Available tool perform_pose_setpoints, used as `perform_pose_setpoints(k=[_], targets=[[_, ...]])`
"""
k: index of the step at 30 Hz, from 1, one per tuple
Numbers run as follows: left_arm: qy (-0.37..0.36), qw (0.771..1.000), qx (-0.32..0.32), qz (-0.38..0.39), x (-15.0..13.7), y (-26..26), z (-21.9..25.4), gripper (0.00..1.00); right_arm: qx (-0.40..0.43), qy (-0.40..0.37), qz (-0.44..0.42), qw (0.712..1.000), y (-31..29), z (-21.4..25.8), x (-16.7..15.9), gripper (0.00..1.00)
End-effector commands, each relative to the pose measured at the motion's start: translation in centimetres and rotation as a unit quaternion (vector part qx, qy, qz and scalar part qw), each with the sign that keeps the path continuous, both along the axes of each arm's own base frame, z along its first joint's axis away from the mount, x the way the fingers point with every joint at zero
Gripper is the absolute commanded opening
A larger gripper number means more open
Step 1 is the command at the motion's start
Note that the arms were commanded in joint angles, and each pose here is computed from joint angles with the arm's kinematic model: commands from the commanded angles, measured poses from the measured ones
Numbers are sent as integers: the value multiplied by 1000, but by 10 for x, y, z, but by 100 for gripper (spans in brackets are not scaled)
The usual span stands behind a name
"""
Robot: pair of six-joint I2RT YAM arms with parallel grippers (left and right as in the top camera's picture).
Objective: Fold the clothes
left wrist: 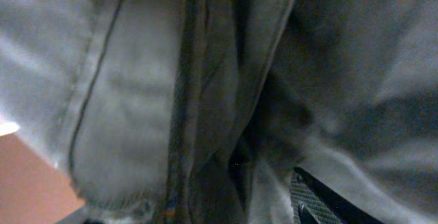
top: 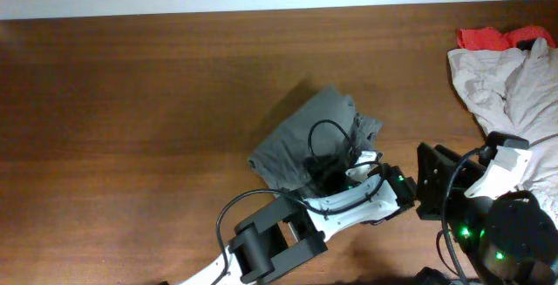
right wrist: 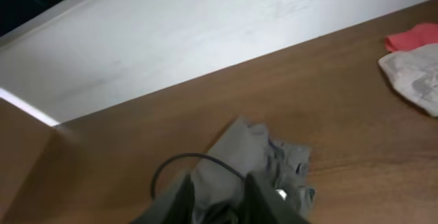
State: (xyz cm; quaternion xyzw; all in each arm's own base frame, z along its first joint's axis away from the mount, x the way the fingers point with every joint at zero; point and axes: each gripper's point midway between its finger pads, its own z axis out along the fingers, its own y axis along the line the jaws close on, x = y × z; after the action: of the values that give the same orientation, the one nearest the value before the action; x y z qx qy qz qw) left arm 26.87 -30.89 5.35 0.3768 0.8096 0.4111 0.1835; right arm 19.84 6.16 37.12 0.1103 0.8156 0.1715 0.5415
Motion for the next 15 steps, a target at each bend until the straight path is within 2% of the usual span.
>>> perform_pose_setpoints(k=[1, 5, 8, 15], targets=[[-23, 998, -41, 39, 9, -5, 17, 67, -13, -1, -16, 1000, -5, -2, 3, 32], [-31, 996, -60, 53, 21, -6, 48, 67, -18, 0, -27, 999, -9, -3, 3, 38], [-39, 994, -76, 64, 31, -5, 68, 68, -22, -1, -38, 999, -13, -3, 3, 38], [-22, 990, -103, 91, 44, 1, 73, 67, -3, 4, -51, 999, -15, -4, 3, 38]])
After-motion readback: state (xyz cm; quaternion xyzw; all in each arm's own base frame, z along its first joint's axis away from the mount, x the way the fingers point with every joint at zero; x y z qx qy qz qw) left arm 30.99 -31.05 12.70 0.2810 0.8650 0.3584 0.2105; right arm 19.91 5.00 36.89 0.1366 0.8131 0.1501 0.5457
